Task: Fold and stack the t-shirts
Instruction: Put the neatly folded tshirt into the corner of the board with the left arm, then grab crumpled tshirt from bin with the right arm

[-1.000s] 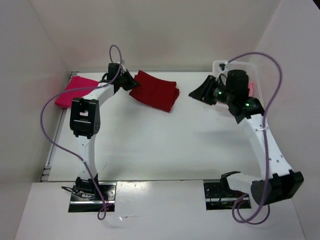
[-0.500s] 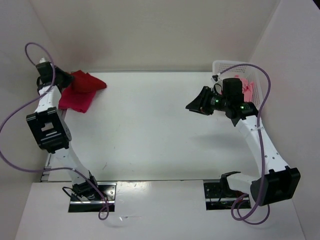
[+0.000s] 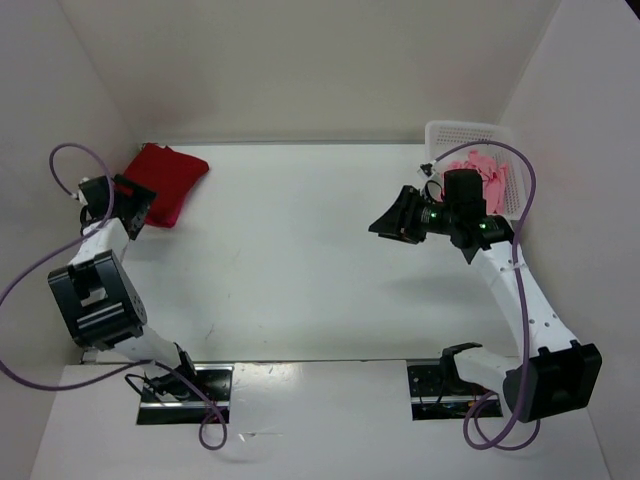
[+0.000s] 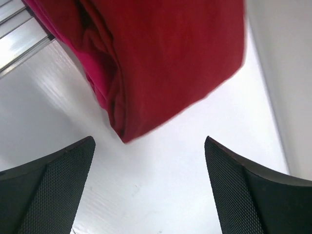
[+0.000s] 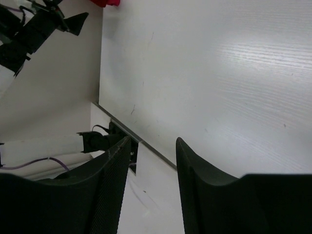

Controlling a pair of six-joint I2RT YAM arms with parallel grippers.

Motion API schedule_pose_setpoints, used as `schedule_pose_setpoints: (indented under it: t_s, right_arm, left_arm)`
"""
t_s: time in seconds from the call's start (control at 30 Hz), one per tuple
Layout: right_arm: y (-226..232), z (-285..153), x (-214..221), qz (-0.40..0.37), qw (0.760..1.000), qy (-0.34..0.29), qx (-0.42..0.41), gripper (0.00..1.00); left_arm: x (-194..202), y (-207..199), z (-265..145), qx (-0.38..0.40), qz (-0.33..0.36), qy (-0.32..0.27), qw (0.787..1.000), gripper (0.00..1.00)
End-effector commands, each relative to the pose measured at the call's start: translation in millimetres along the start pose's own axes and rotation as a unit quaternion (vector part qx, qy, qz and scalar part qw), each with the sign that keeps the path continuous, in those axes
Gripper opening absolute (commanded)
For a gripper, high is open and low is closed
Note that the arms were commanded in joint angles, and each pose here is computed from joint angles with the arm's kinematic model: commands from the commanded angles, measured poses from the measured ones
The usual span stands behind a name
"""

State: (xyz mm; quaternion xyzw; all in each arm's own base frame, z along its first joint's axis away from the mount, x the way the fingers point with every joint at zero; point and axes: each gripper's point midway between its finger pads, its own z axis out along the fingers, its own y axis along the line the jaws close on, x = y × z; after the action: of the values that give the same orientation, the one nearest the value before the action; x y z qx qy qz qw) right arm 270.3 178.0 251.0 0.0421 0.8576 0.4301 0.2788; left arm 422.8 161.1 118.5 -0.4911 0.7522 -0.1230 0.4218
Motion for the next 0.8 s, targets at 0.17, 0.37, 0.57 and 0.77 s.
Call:
schedule_pose_setpoints:
  t_s: [0.17,0.37,0.57,0.77]
  right_arm:
    - [-15,-1,-2,0.005,0.999,-0.034,0.028,0.53]
    - [-22,8,-8,0.015,0.998,-0.040,0.050,0.32]
    - [-29,3,-47,0.006,0.988,-0.106,0.111,0.06]
    - [-63,23,-77,0.000,0.970,-0.111,0.216,0.06]
  left_arm:
    - [5,-29,-86,0.060,-0.035,-0.050,0.996,1.00]
    - [64,-68,-130,0.135,0.056,0.011,0.989,0.70]
    - [160,-118,-167,0.219,0.196,0.146,0.945,0.16]
    - [263,-139,-215,0.317,0.266,0.280,0.866,0.29]
